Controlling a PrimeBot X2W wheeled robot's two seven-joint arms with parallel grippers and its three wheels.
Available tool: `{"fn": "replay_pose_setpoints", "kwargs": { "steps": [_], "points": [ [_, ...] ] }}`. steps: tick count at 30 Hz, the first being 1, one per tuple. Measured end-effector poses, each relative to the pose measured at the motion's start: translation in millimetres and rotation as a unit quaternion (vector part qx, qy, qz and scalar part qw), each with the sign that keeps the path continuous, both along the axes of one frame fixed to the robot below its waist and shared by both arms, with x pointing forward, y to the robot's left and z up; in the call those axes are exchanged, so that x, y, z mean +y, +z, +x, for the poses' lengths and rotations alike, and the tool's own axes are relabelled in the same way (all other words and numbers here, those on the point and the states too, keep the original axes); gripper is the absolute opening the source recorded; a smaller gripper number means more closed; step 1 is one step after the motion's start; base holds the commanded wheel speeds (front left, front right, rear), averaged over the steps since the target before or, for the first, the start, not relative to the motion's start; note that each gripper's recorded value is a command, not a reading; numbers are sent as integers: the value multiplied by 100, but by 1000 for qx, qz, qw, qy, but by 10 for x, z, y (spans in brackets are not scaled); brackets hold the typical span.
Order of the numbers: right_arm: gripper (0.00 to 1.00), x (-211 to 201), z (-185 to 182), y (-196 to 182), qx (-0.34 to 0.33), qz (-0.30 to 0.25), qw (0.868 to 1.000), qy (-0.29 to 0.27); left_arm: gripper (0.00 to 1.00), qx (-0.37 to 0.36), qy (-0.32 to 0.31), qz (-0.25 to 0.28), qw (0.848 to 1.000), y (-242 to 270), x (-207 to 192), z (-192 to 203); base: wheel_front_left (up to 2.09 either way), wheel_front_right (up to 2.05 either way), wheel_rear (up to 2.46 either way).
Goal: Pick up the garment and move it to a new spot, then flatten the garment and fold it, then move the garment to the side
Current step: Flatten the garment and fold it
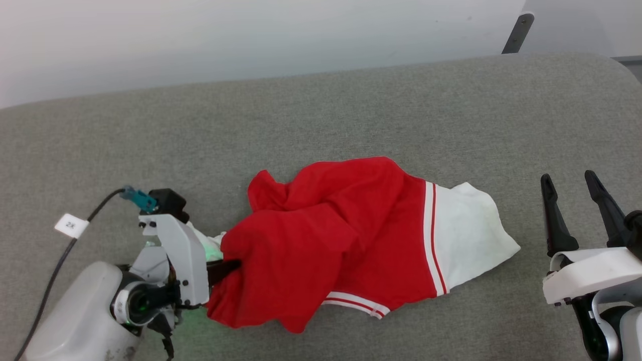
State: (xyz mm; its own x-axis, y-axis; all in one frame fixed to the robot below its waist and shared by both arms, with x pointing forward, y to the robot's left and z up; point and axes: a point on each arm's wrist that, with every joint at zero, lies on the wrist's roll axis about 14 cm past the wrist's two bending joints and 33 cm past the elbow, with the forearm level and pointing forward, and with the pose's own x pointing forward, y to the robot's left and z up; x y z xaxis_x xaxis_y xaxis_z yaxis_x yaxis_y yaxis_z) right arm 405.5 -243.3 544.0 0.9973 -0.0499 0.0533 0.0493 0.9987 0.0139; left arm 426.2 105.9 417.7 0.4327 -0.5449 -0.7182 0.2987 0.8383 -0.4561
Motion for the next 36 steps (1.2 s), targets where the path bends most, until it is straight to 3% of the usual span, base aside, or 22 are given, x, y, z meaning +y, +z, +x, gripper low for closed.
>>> {"fn": "replay_pose_setpoints", "kwargs": {
  "steps": [2, 3, 12, 30, 31, 33, 35, 36],
  "points": [
    [100, 10, 8, -3, 0, 0, 1000, 1, 33, 4, -1, 0, 1000, -8, -1, -16, 0, 0, 0],
    [100, 15, 13, -4, 0, 1, 1000, 2, 0, 6, -1, 1, 1000, -17, 3, -23, 0, 0, 0],
    [100, 47, 42, -13, 1, 2, 1000, 6, 0, 10, 12, -6, 1000, 38, 16, 18, 0, 0, 0],
    [100, 25, 64, -104, 10, 9, 1000, 1, 0, -94, 13, -56, 994, 803, -292, 580, 0, 0, 0],
    [100, 20, 65, -108, 11, 10, 1000, 0, 5, -97, 12, -55, 994, 793, -306, 600, 0, 0, 0],
    [100, 7, 60, -131, 14, 10, 1000, -2, 45, -98, 9, -53, 994, 730, -332, 614, 0, 0, 0],
    [100, -4, 56, -147, 16, 10, 1000, -4, 45, -97, 8, -55, 994, 665, -358, 618, 0, 0, 0],
    [100, -5, 55, -152, 16, 10, 1000, -4, 57, -95, 7, -55, 994, 636, -363, 617, 0, 0, 0]
  ]
}}
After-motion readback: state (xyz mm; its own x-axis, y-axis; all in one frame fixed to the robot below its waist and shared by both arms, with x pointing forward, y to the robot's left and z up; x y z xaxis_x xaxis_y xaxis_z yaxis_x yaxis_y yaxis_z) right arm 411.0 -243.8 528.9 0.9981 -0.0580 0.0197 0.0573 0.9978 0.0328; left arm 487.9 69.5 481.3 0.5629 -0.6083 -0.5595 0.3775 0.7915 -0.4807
